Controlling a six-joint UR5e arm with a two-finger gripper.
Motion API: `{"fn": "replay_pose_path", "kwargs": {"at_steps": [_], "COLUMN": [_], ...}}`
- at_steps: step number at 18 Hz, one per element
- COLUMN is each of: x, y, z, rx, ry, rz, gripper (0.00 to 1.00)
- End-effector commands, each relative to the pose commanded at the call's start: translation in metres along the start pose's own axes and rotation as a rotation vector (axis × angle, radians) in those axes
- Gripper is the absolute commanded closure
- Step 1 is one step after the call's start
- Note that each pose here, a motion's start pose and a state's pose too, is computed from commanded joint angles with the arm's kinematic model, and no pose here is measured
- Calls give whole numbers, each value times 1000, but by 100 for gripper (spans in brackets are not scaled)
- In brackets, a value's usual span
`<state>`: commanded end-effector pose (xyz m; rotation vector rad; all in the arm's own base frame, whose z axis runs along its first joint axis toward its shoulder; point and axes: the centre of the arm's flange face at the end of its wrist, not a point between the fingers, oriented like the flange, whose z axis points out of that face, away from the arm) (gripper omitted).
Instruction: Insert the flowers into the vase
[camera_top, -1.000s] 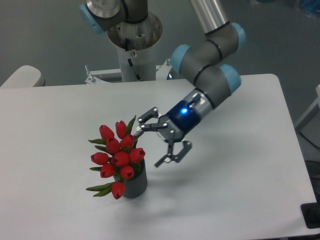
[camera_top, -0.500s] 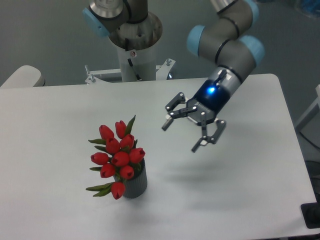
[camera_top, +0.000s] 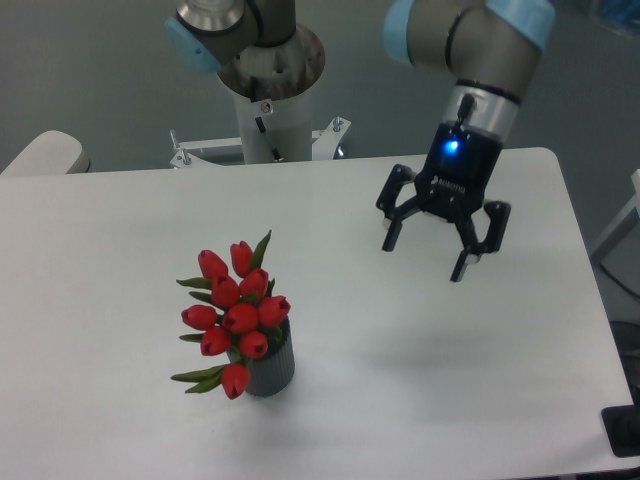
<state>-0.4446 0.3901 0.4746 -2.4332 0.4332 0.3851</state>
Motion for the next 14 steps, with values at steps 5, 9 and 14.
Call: {"fn": "replay_pose_path", "kwargs": {"at_steps": [5, 9, 14], "x": [-3, -9, -11], "y": [-34, -26, -16], "z": [-15, -29, -31], "rx": [-283, -437, -501], "ry": [88, 142, 160], "rz": [103, 193, 266], "gripper": [0, 0, 0]}}
